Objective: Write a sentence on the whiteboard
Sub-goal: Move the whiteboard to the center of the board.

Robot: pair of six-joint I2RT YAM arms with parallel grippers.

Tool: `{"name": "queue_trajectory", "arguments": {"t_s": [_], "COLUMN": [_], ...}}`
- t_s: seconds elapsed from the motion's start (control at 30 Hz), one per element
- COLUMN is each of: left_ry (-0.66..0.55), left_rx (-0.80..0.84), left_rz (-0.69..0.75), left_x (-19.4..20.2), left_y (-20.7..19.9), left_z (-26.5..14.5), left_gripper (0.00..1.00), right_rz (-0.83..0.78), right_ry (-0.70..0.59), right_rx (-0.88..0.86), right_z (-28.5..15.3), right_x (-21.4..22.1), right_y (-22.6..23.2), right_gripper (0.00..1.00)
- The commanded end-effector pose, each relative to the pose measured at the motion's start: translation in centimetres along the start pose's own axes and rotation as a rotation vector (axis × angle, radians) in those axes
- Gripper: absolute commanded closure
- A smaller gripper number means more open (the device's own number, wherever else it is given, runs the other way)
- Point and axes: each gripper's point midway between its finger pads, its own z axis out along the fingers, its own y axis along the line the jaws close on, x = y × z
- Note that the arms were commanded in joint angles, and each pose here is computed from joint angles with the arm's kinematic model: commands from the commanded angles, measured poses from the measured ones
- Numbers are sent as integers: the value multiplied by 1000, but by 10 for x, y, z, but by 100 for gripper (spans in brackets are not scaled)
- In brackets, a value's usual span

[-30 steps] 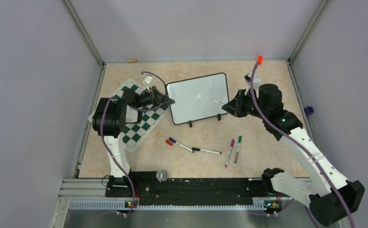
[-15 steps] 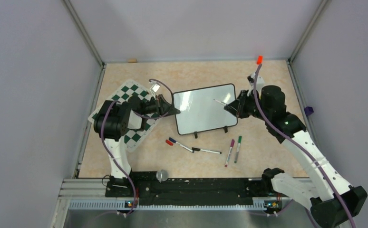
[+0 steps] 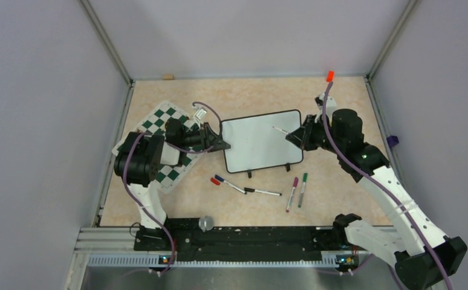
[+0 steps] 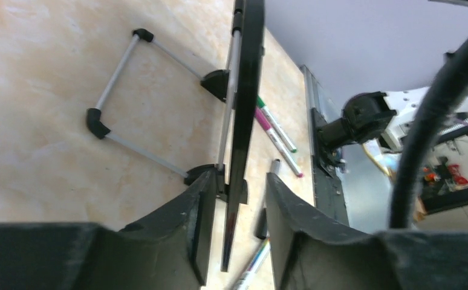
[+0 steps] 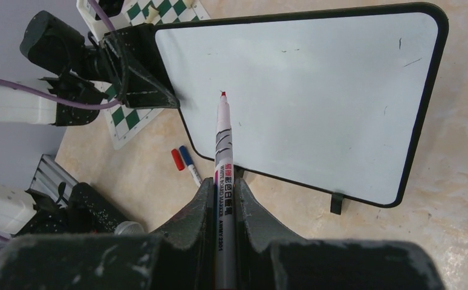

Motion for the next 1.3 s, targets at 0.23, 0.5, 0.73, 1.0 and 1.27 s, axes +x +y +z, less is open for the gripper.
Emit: {"name": "queue_trajectory", "arguments": {"t_s": [0.23, 0.5, 0.73, 1.0, 1.27], "left_ry": [102, 92, 10, -50, -66], "left_rx": [-151, -106, 19, -28, -50], "left_rz": [79, 47, 102, 77, 116], "left_x": [7, -7, -12, -12, -10], "left_y": [14, 6, -26, -27, -27], "left_z": [-4, 1, 5, 2, 1], "left_gripper": [1, 1, 1, 1, 1], "right_rz": [-25, -30, -29, -19, -21], "right_ry": [-31, -40, -39, -36, -50], "right_rx": [14, 18, 17, 25, 35], "right_z": [0, 0, -2, -1, -1], "right_x": [-9, -12, -13, -12, -22], "right_y": [-3, -3, -1, -3, -1], "right_gripper": [100, 100, 100, 100, 100]}}
